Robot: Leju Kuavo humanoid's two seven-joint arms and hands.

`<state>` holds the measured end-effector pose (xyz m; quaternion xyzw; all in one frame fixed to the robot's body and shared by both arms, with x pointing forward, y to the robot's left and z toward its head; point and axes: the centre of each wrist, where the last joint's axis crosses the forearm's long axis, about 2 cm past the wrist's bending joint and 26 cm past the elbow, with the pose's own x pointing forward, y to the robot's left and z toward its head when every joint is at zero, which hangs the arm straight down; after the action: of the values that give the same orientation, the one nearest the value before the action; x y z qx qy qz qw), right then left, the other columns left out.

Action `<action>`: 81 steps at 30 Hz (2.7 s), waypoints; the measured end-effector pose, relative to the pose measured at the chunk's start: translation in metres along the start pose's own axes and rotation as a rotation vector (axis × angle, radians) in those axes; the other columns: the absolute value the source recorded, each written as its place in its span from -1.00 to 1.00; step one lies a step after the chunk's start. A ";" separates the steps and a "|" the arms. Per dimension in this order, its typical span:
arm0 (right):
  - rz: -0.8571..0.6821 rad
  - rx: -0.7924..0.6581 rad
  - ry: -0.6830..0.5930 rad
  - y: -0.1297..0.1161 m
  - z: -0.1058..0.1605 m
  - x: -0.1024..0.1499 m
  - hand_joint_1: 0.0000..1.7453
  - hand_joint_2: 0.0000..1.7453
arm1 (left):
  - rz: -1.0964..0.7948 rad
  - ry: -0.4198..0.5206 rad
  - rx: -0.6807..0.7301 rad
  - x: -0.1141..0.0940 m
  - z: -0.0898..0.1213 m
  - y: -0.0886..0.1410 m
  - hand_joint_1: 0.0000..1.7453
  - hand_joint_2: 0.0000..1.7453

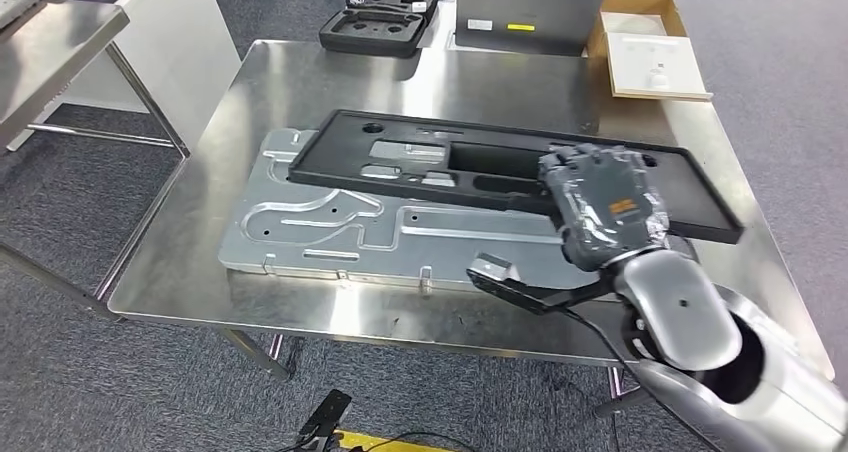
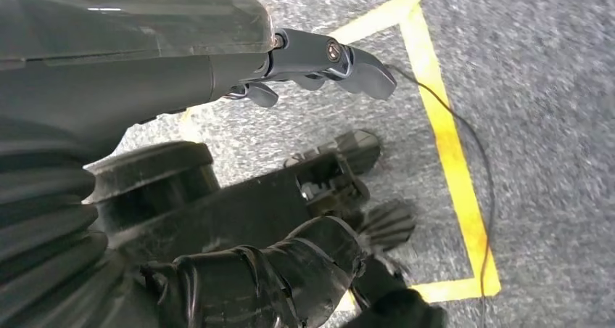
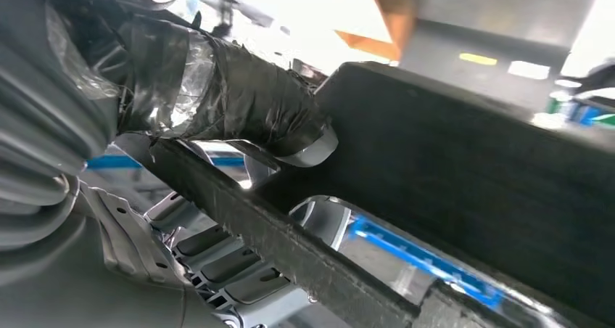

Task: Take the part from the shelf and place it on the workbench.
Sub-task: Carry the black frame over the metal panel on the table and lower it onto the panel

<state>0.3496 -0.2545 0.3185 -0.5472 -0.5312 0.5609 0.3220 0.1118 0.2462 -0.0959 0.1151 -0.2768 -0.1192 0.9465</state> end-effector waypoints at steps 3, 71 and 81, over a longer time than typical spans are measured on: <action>-0.011 0.044 -0.108 0.008 -0.010 0.025 1.00 1.00 | -0.001 -0.013 -0.067 0.007 -0.002 -0.003 -1.00 1.00; -0.408 -0.032 0.102 0.041 0.057 -0.049 -1.00 -1.00 | -0.015 0.019 -0.094 -0.022 0.009 -0.007 -1.00 -1.00; -0.799 -0.417 -0.067 0.029 0.126 -0.003 -1.00 -1.00 | -0.003 0.002 -0.067 -0.026 0.012 -0.011 -1.00 -1.00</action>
<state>0.2361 -0.2948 0.2710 -0.3340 -0.8127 0.2907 0.3788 0.0818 0.2417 -0.1023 0.0839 -0.2713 -0.1299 0.9500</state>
